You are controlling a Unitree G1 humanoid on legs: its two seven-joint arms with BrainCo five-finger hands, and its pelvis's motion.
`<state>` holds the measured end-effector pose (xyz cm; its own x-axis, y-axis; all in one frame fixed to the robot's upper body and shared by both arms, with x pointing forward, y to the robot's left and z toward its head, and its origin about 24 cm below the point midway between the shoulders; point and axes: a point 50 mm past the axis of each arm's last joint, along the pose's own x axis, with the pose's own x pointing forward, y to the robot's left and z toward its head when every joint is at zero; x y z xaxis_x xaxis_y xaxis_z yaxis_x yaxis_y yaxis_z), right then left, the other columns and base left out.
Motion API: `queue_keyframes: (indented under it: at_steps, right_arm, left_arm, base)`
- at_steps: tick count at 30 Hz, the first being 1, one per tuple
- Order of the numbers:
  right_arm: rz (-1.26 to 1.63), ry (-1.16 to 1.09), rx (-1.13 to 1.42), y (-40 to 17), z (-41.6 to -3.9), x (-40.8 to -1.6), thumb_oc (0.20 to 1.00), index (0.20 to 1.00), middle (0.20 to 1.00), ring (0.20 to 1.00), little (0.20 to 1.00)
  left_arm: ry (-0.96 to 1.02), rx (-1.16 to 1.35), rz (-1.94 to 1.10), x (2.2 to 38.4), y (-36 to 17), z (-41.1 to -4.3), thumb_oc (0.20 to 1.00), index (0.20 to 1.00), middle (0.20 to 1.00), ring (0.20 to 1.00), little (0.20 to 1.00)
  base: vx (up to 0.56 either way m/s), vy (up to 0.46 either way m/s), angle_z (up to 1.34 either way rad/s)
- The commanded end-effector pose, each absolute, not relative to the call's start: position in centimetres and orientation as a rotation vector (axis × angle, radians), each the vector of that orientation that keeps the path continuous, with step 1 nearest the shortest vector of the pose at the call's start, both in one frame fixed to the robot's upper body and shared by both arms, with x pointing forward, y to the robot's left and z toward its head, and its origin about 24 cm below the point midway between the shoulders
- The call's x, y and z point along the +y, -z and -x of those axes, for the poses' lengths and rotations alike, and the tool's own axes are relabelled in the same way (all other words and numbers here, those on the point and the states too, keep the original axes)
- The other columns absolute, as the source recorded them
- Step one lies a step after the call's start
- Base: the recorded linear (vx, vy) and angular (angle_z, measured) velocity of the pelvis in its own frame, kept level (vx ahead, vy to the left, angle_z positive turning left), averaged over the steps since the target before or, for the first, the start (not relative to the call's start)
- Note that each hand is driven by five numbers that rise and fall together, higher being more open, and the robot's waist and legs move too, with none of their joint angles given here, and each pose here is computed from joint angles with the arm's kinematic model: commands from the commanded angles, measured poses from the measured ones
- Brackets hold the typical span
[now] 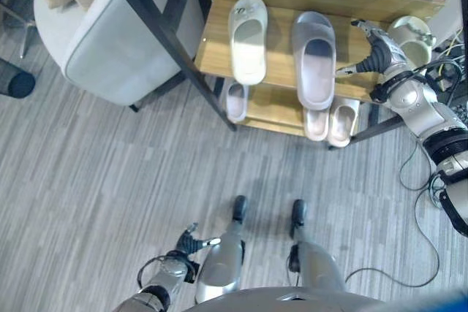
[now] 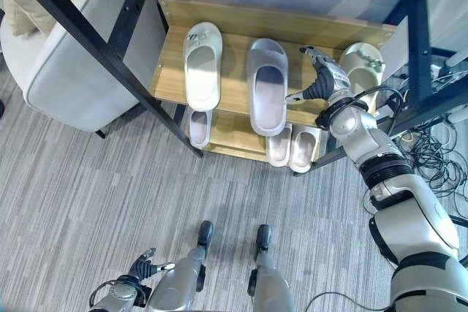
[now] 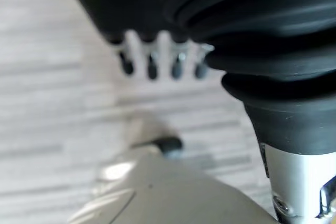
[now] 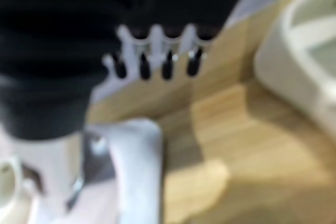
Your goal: Arrange the slippers neatly on the shoe rack.
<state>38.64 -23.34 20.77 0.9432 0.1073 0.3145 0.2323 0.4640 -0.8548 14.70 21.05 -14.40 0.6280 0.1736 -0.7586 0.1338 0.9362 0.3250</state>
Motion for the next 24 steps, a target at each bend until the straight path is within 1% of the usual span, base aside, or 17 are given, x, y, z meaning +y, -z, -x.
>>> queue_keyframes:
  at_steps: [1,4,8,9,10,15,21,24]
  right_arm:
    - [1.046,0.128,-0.449,-22.7,-38.6,-23.0,1.0,1.0,1.0,1.0,1.0]
    - [1.06,0.156,-0.449,-23.2,-38.7,-23.4,1.0,1.0,1.0,1.0,1.0]
    - [1.124,0.193,-0.356,-23.1,-39.1,-25.3,1.0,1.0,1.0,1.0,1.0]
    - [1.127,0.212,-0.327,-22.9,-39.3,-25.8,0.746,0.746,0.746,0.746,0.746]
    - [1.127,0.212,-0.327,-22.9,-39.3,-25.8,0.2,0.2,0.2,0.2,0.2]
    - [1.096,0.32,-0.228,-22.3,-39.4,-27.9,0.2,0.2,0.2,0.2,0.2]
    - [1.036,0.336,-0.195,-20.4,-39.2,-28.0,0.2,0.2,0.2,0.2,0.2]
    - [0.992,0.358,-0.242,-20.0,-39.1,-27.4,0.2,0.2,0.2,0.2,0.2]
  left_arm:
    - [-0.032,0.93,-0.397,21.6,14.8,-13.2,1.0,1.0,1.0,1.0,1.0]
    - [-0.031,0.92,-0.398,21.5,14.8,-13.4,1.0,1.0,1.0,1.0,1.0]
    - [-0.045,0.896,-0.389,21.8,14.5,-13.9,1.0,1.0,1.0,1.0,1.0]
    - [-0.04,0.886,-0.39,21.7,14.4,-14.1,1.0,1.0,1.0,1.0,1.0]
    - [-0.04,0.886,-0.39,21.7,14.4,-14.1,1.0,1.0,1.0,1.0,1.0]
    - [-0.033,0.842,-0.404,21.5,14.0,-15.1,1.0,1.0,1.0,1.0,1.0]
    - [-0.024,0.842,-0.422,21.5,13.9,-15.1,1.0,1.0,1.0,1.0,1.0]
    - [-0.03,0.852,-0.43,21.3,14.0,-15.3,1.0,1.0,1.0,1.0,1.0]
  base:
    - [0.03,0.026,0.05]
    - [0.02,0.021,0.04]
    - [0.03,0.02,0.09]
    - [-0.01,0.003,0.15]
    - [-0.01,0.008,0.17]
    - [-0.01,0.004,0.16]
    - [-0.04,-0.005,0.2]
    - [-0.03,0.004,0.03]
